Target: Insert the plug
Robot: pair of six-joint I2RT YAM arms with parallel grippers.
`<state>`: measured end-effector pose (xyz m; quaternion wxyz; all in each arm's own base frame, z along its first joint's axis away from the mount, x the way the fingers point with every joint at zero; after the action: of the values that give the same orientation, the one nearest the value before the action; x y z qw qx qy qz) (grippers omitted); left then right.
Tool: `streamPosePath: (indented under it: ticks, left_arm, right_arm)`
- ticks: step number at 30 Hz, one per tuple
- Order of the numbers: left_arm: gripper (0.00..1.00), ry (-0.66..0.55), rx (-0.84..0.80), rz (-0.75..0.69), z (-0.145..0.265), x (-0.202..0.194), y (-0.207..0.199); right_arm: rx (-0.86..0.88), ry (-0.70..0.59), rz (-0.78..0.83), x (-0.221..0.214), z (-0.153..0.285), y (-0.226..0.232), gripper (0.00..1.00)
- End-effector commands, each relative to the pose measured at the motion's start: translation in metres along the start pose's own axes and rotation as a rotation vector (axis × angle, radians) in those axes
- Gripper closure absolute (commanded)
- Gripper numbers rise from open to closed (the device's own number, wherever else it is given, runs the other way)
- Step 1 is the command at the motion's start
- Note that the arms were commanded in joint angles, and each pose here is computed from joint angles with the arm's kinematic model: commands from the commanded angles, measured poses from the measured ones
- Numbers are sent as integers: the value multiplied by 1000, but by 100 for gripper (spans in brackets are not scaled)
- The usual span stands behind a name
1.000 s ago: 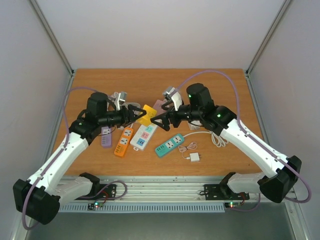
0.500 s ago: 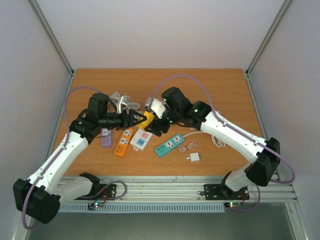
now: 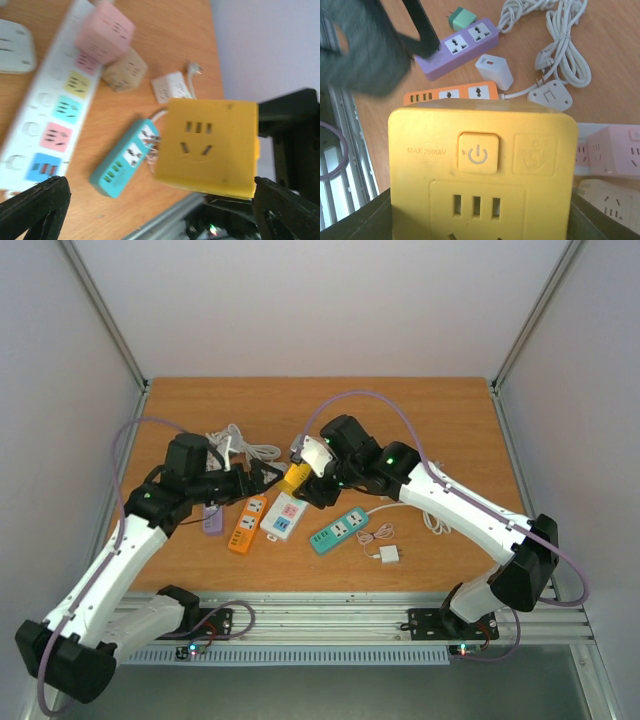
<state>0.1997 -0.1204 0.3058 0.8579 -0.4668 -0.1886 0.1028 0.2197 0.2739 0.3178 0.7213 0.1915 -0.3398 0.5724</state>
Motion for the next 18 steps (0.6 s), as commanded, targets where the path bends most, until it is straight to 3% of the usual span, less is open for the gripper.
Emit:
streamPosePath:
  ticks: [1,7,12,18]
  left_arm:
    - [1,-200,185,16,29,0,12]
    - [1,-394,321,-76,66,-9,19]
    - [1,-472,414,-233,81,-7,15]
    - [1,-553,511,-298,79,-3,31]
  right_arm:
    - [-36,31,-26,-6,1,-10,52]
    - [-40,109,-66,-24,-17,-33,52]
    - [-31,179,-80,-33,-47,-56,52]
    - [1,217,-97,-45,-82,-82,53]
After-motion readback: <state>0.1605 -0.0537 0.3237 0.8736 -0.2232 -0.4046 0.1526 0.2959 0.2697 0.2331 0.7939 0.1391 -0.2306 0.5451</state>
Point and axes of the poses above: each gripper's point midway between its finger pads, its own z axis back along the fingers, its own y axis along the line the jaws close on, x = y × z, the point moved 10 cm from there along z, back along the fingers, and after that the axes turned 12 degrees about z, right-handed, at the moved point
